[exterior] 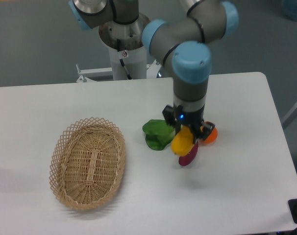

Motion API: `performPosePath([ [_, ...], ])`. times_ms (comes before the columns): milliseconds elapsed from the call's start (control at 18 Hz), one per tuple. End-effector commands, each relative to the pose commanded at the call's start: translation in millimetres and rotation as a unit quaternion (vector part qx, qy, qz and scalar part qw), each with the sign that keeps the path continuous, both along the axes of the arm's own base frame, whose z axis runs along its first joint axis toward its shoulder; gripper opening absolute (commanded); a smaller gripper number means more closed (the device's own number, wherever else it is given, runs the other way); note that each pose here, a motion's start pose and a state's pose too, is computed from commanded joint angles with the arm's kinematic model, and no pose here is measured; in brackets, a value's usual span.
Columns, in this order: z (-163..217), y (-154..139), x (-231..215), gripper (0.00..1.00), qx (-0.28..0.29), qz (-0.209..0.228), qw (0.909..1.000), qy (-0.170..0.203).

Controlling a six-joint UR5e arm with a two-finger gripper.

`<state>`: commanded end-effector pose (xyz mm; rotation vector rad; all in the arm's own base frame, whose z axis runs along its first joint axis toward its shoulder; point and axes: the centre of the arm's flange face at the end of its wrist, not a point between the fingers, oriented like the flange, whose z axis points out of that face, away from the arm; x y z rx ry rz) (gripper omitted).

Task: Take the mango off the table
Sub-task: 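Lift the held mango up and carry it toward the orange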

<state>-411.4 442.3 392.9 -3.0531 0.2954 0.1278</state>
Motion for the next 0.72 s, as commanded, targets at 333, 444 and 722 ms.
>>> performPosePath([
  [333, 8.2, -4.0, -0.2, 0.41, 0.006, 0.002, 1.0000, -0.001],
  [444, 8.5, -5.1, 0.4, 0.41, 0.007, 0.002, 1.0000, -0.002],
  [722, 8.6, -7.0, -0.8, 0.41, 0.009, 0.001, 1.0000, -0.003],
])
